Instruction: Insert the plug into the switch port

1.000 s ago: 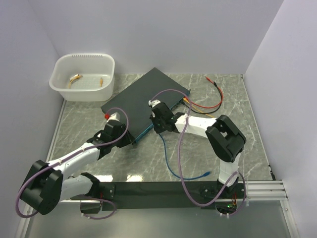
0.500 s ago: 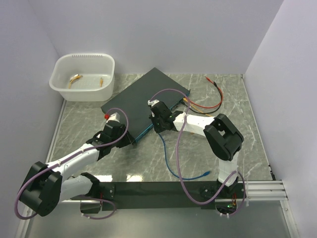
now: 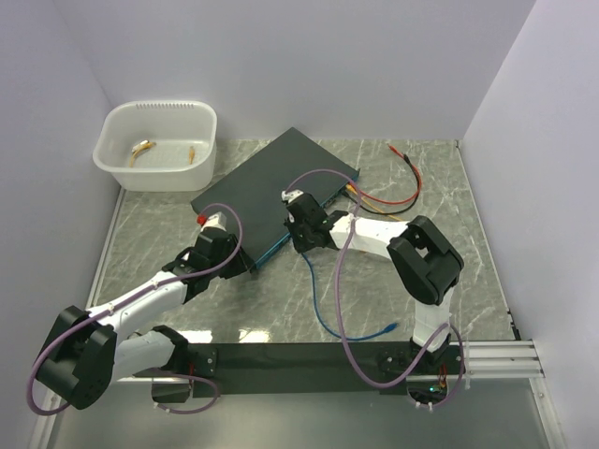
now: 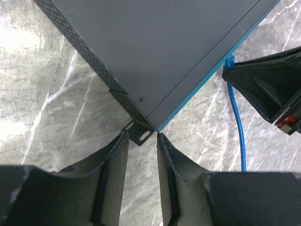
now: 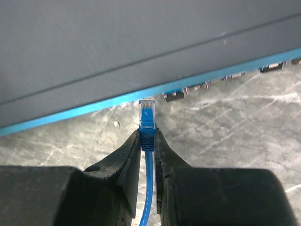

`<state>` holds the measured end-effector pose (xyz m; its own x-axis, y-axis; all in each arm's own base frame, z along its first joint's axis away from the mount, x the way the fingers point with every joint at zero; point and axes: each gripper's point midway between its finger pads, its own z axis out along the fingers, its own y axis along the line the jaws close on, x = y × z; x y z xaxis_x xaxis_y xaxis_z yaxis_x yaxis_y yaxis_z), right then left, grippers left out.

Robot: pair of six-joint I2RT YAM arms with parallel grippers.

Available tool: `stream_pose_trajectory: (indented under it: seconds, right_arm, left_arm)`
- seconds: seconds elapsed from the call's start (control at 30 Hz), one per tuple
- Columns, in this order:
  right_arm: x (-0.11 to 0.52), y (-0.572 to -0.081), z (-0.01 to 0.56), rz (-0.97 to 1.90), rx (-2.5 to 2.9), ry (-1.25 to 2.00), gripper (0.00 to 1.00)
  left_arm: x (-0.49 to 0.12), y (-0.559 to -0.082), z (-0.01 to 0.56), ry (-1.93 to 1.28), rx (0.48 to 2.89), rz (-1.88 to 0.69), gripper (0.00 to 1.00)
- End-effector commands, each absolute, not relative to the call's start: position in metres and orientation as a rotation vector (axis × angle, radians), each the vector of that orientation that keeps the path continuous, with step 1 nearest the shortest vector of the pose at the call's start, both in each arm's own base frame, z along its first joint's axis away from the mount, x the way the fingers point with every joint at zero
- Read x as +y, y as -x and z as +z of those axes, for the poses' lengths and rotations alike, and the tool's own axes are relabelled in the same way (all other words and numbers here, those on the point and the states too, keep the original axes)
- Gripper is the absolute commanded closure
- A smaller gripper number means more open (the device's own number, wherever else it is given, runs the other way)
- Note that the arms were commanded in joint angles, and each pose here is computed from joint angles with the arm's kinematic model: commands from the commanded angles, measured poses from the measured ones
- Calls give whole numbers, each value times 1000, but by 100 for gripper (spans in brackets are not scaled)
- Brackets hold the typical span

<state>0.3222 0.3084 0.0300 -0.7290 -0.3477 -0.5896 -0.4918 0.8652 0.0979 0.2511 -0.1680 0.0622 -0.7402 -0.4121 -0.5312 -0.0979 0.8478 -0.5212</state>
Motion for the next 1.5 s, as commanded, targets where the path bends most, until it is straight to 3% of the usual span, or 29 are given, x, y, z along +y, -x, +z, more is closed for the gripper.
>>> stream_pose_trajectory:
  seconds: [0.0, 0.87, 1.47]
  right_arm:
    - [304, -325, 47, 345, 2424, 574, 100]
    - [324, -348, 36, 321, 2434, 609, 100]
    - [342, -370, 67, 334, 2304, 700, 100]
  left_arm:
    - [-168, -256, 68, 349, 2318, -619, 64]
    - [-168, -258, 73, 342, 2311, -614, 64]
    - [-168, -256, 60, 312, 2335, -605, 62]
